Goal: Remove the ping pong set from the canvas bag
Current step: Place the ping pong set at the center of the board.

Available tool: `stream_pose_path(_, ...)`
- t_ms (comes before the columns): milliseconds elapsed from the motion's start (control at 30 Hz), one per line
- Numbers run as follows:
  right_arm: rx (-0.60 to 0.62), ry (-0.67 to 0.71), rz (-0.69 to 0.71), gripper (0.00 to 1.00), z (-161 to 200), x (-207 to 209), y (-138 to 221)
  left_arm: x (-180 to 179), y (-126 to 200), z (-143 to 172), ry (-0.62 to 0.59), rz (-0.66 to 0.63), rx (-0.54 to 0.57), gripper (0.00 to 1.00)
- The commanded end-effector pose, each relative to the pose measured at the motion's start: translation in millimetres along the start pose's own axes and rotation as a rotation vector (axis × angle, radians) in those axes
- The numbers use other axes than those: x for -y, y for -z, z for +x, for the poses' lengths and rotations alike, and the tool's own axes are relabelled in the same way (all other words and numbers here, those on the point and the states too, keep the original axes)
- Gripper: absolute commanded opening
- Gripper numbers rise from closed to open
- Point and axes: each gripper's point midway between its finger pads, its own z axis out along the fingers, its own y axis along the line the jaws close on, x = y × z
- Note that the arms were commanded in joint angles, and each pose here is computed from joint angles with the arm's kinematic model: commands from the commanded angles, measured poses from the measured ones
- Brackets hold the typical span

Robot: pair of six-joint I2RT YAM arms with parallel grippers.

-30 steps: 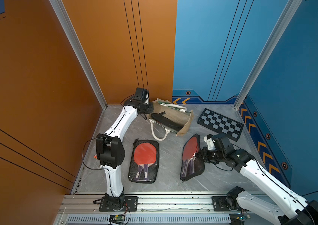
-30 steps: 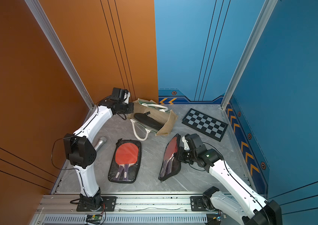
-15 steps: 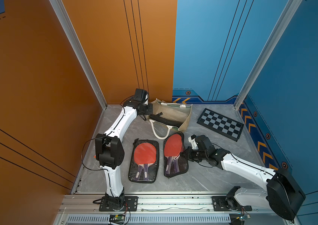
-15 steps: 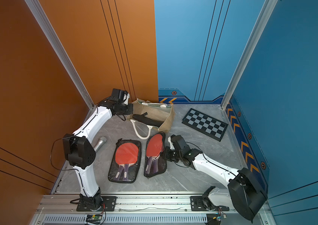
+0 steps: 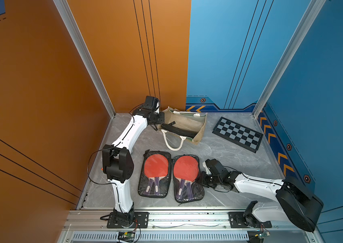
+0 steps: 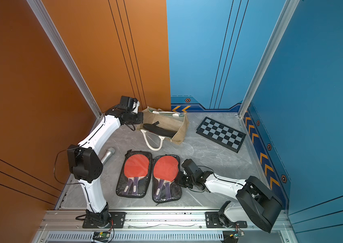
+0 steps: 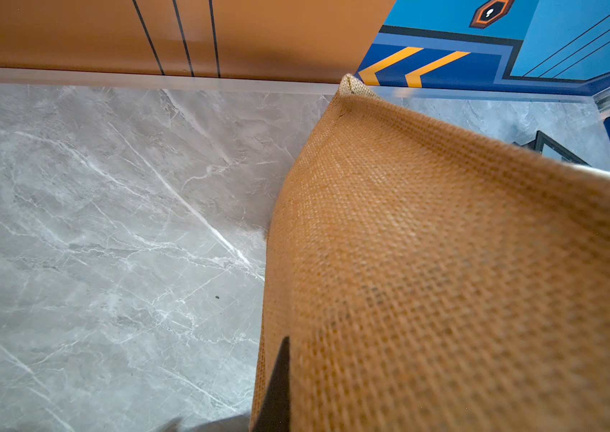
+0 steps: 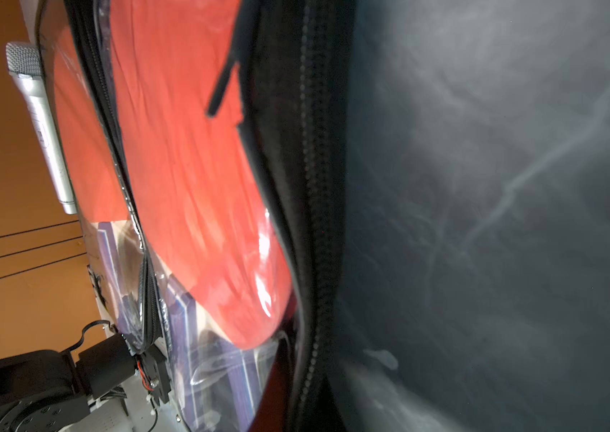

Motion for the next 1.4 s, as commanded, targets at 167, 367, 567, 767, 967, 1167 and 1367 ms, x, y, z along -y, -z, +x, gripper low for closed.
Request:
stream_pose_path(167, 0.112, -0.117, 0.055, 0.00, -8.0, 18.1, -13.3, 7.2, 19.5, -16.3, 0.007, 0.044, 0.063, 0.05)
stream_pose_path(367, 0.210, -0.179, 0.059, 0.00, -18.4, 22.2, -12.1, 7.5, 22.6, -18.5, 0.007, 0.045, 0.072, 0.04)
stream_pose_path(567, 0.178, -0.162, 0.062, 0.15, -19.5, 21.0, -13.7, 7.4, 21.4, -18.2, 0.008, 0.052, 0.068, 0.04)
stream_pose_path(767, 0.093, -0.080, 0.126, 0.19, -15.5, 23.8, -11.4, 6.1, 19.4, -17.5, 0.005, 0.048, 0.064, 0.04)
stream_pose_path(967, 0.052, 0.003, 0.175, 0.42, -24.8, 24.7, 3.0, 7.3, 20.1, -17.5, 0.000, 0.052, 0.064, 0.04)
stream_pose_path(1167, 0.042, 0.064, 0.177, 0.54, -30.2, 12.1, 22.6, 5.3, 21.1, -17.3, 0.000, 0.045, 0.067, 0.04)
stream_pose_path(1367, 0.201, 0.258, 0.225, 0.55, -63.4, -28.4, 88.9, 6.2, 21.4, -17.1, -0.009, 0.045, 0.067, 0.04)
